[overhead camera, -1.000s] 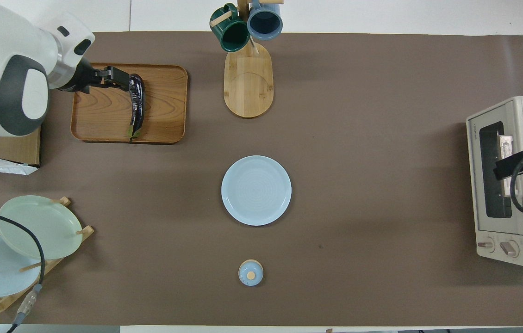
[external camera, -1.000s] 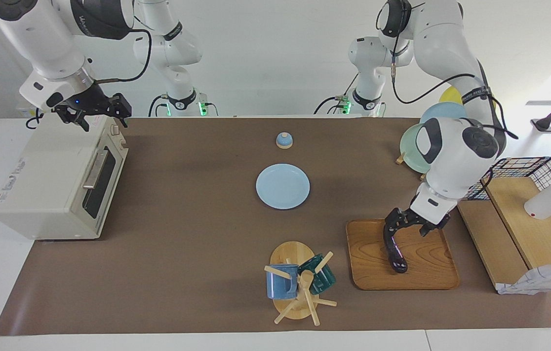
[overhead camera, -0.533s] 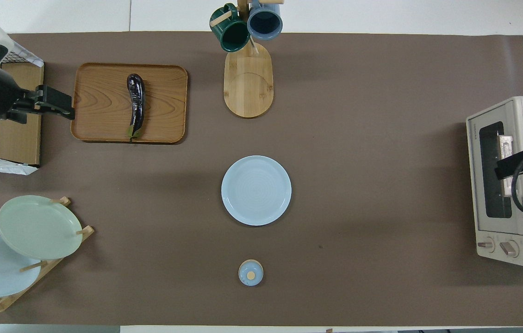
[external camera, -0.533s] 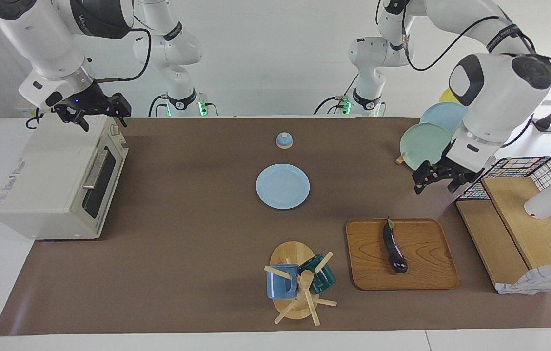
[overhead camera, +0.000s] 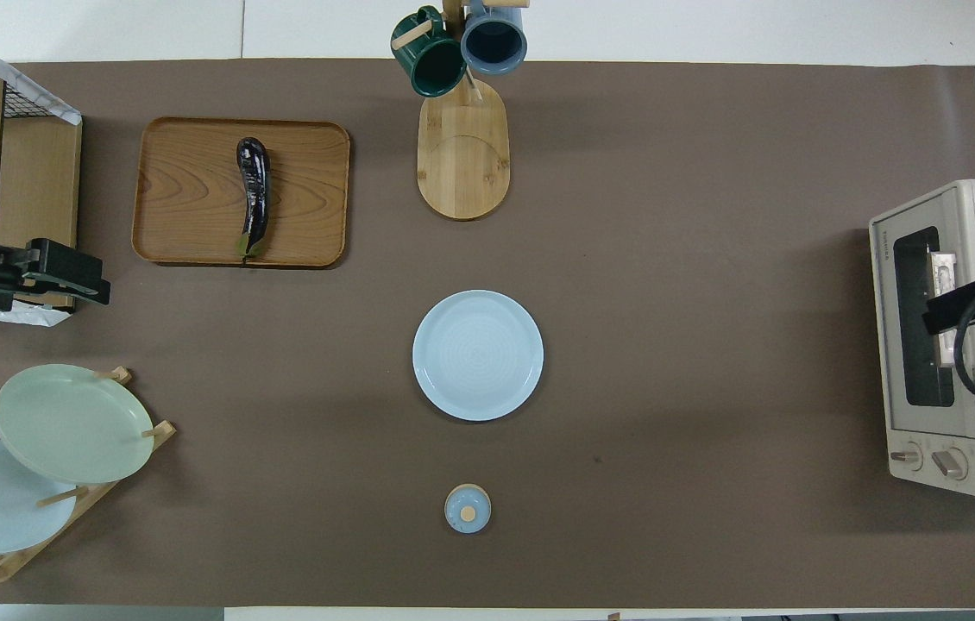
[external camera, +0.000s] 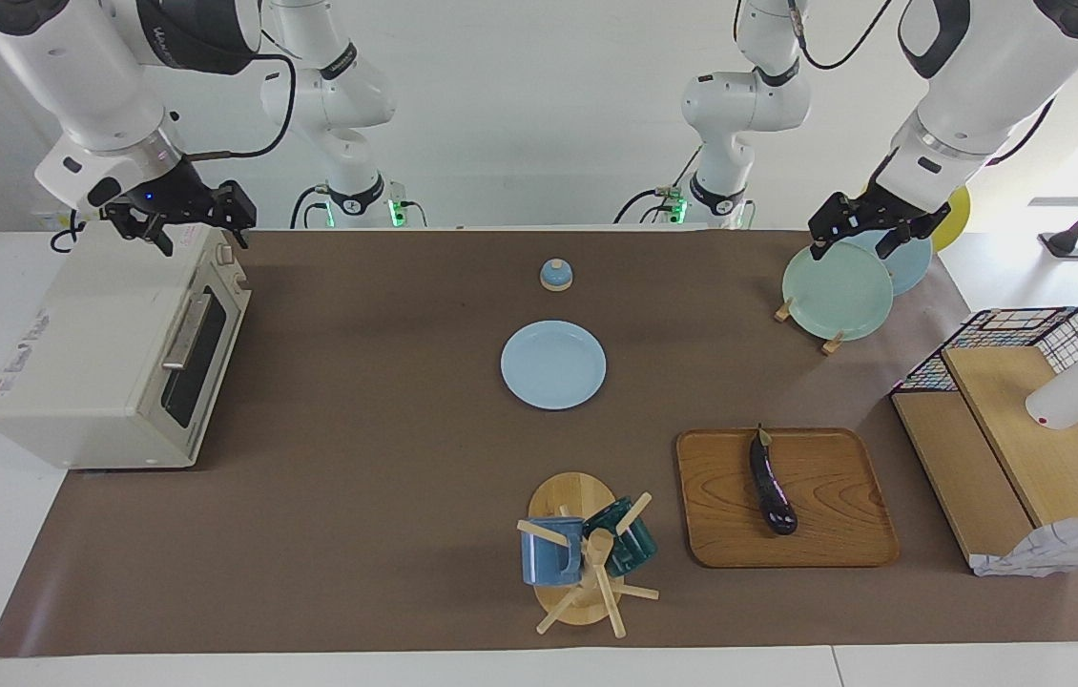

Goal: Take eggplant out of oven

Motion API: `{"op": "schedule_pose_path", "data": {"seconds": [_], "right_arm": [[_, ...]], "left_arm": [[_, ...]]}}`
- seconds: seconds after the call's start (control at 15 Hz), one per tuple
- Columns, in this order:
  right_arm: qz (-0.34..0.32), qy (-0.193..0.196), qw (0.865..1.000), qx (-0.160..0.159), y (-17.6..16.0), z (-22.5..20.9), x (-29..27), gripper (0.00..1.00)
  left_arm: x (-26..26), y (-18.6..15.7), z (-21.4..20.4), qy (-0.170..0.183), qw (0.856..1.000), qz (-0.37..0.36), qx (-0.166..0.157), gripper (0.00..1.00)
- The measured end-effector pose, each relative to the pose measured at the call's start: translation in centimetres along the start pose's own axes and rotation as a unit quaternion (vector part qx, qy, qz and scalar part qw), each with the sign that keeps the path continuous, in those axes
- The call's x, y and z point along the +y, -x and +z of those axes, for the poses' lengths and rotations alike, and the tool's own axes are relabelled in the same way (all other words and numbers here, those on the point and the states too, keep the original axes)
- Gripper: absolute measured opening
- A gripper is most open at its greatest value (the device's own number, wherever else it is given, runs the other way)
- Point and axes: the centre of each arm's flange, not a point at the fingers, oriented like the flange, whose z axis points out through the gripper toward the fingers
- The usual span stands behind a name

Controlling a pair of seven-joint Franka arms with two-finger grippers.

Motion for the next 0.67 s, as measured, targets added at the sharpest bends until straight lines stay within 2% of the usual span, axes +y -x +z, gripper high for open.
{"op": "schedule_pose_path", "data": {"seconds": [0.13, 0.33, 0.67], "right_arm": [[0.000, 0.000, 1.000, 0.000, 0.00, 0.00, 0.00, 1.00], [0.000, 0.000, 1.000, 0.002, -0.01, -0.08, 0.01, 1.00], [0.000, 0.001, 1.000, 0.003, -0.02, -0.19, -0.04, 1.00]], "left_arm": [[0.03, 0.46, 0.45, 0.000, 1.000, 0.001, -0.001, 1.00], [0.04, 0.20, 0.21, 0.001, 1.000, 0.000, 0.013, 1.00], [0.02, 0.19, 0.21, 0.001, 1.000, 0.000, 0.013, 1.00]]}}
